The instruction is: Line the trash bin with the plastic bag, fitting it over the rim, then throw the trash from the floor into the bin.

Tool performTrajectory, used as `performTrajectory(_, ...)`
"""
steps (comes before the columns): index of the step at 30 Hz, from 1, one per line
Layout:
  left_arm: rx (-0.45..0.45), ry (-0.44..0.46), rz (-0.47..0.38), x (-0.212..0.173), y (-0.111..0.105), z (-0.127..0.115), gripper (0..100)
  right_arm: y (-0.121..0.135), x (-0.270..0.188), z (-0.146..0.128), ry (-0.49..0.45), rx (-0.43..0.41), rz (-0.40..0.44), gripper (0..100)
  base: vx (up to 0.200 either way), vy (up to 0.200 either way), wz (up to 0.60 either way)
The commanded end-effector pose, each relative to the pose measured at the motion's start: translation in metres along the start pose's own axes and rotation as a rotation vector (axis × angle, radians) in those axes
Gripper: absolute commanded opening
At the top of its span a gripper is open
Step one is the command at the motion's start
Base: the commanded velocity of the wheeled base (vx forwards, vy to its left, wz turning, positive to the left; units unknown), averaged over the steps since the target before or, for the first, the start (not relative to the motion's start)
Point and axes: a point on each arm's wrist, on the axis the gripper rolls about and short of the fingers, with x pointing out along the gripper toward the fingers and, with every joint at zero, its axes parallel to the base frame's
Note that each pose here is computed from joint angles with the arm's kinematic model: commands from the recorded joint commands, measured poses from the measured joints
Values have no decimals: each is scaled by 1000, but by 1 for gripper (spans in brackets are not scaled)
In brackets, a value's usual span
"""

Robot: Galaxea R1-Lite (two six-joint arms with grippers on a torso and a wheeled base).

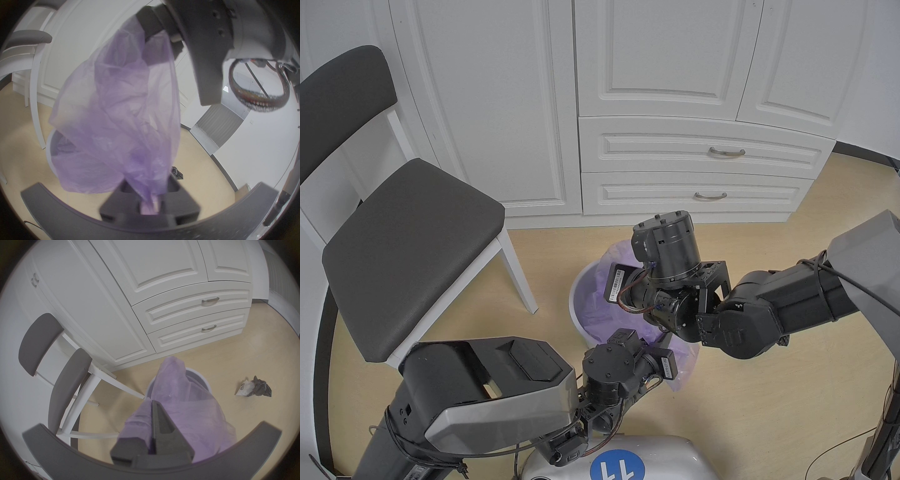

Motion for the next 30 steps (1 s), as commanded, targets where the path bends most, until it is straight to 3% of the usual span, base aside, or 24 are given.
performTrajectory(1,7,7,10,-1,5,-1,0,-7,-5,4,-4,-17,-17,0,0,0,0)
performTrajectory(6,30,7,30,-2,15,6,0,-23,-25,15,-14,-105,-35,0,0,0,0)
performTrajectory(7,31,10,31,-3,15,5,0,-25,-28,17,-21,-112,-36,100,0,0,0)
performTrajectory(15,30,-4,37,-2,21,13,0,-33,-48,30,-39,-125,-25,100,0,0,0)
performTrajectory(19,25,-11,32,-1,35,26,0,-36,-62,35,-46,-146,-8,100,0,0,0)
performTrajectory(26,-22,-115,14,-5,52,83,0,-42,-107,56,-77,-150,103,100,0,0,0)
performTrajectory(28,-25,-118,12,-5,52,85,0,-42,-108,56,-80,-149,104,100,0,0,0)
performTrajectory(30,-116,-142,-9,-9,54,107,0,-43,-113,64,-107,-135,109,100,0,0,0)
